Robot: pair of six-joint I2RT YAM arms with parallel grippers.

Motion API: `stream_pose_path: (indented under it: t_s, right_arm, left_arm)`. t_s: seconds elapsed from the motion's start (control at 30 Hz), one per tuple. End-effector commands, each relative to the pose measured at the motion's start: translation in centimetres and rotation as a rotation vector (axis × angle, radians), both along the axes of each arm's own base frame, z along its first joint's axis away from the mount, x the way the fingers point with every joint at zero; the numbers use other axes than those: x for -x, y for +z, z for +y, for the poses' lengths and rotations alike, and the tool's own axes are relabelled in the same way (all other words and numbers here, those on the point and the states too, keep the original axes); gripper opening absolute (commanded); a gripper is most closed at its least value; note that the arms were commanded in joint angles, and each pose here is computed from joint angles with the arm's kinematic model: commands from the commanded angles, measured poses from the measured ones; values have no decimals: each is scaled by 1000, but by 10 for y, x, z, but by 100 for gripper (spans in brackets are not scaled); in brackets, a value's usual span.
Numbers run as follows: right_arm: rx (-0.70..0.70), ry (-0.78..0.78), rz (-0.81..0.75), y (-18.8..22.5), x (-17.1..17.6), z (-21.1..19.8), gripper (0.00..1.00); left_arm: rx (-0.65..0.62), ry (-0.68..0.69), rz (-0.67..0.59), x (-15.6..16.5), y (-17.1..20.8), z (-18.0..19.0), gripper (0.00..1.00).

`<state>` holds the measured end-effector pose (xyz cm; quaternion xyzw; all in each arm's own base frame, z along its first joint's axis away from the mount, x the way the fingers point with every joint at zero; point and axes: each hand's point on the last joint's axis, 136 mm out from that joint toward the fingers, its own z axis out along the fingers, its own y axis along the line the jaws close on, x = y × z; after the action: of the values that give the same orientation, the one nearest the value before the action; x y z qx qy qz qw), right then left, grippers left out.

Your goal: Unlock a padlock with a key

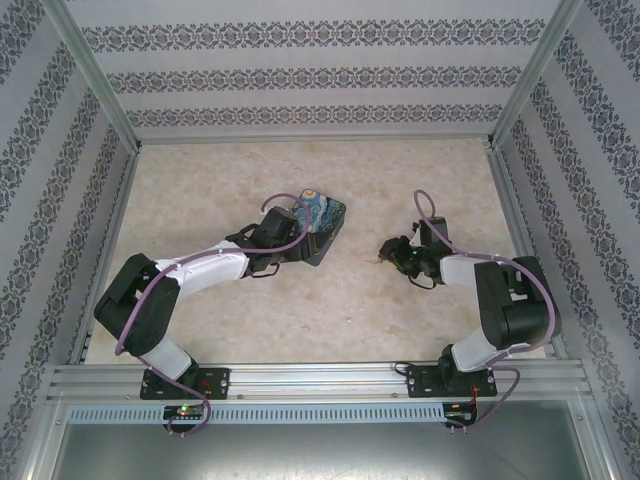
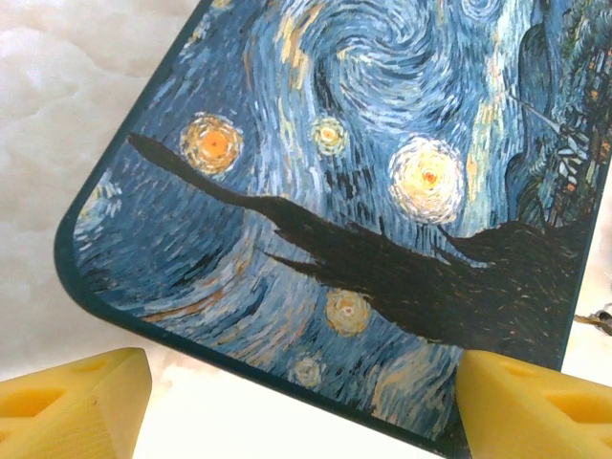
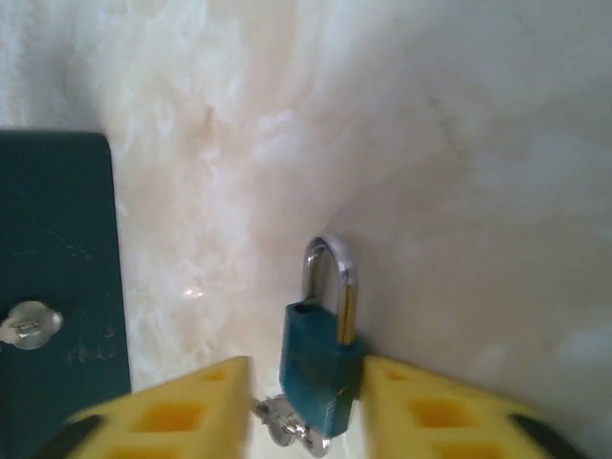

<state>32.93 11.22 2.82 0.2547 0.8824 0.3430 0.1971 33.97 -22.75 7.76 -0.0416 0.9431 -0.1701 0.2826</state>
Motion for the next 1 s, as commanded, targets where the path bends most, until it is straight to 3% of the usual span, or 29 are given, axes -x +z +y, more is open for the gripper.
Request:
stream_pose_path:
  t_s: [0.0,0.07,0.27,0.57,0.6,0.67,0.7,0.77,0.97]
  right_arm:
    - [18,-79,-7,2,6,-19,48]
    - [22,-105,-22,10,9,-25,53]
    - [8,-110,-97,45,9,-25,58]
    - [9,-84,-165,75,9,-23,69]
    - [15,-80,-172,78,10,-23,76]
    - [30,-68,-191,85,10,-24,80]
    - [45,-63,-205,90,10,-25,92]
    - [85,-51,-230,100,10,-29,98]
    - [302,-98,-325,146,-1,-59,98]
  left_arm:
    - [-147,-46,171,42,-34,25,84]
    - [-140,-43,158,41,-28,24,87]
    - [-109,-29,95,35,0,24,96]
    - [-75,-21,-26,31,50,29,100]
    - [-82,-16,-40,31,56,33,99]
    - [-97,1,-71,31,69,42,100]
    - [-106,11,-87,32,75,48,99]
    - [-134,42,-117,31,87,63,99]
    - [-238,178,-232,28,116,127,99]
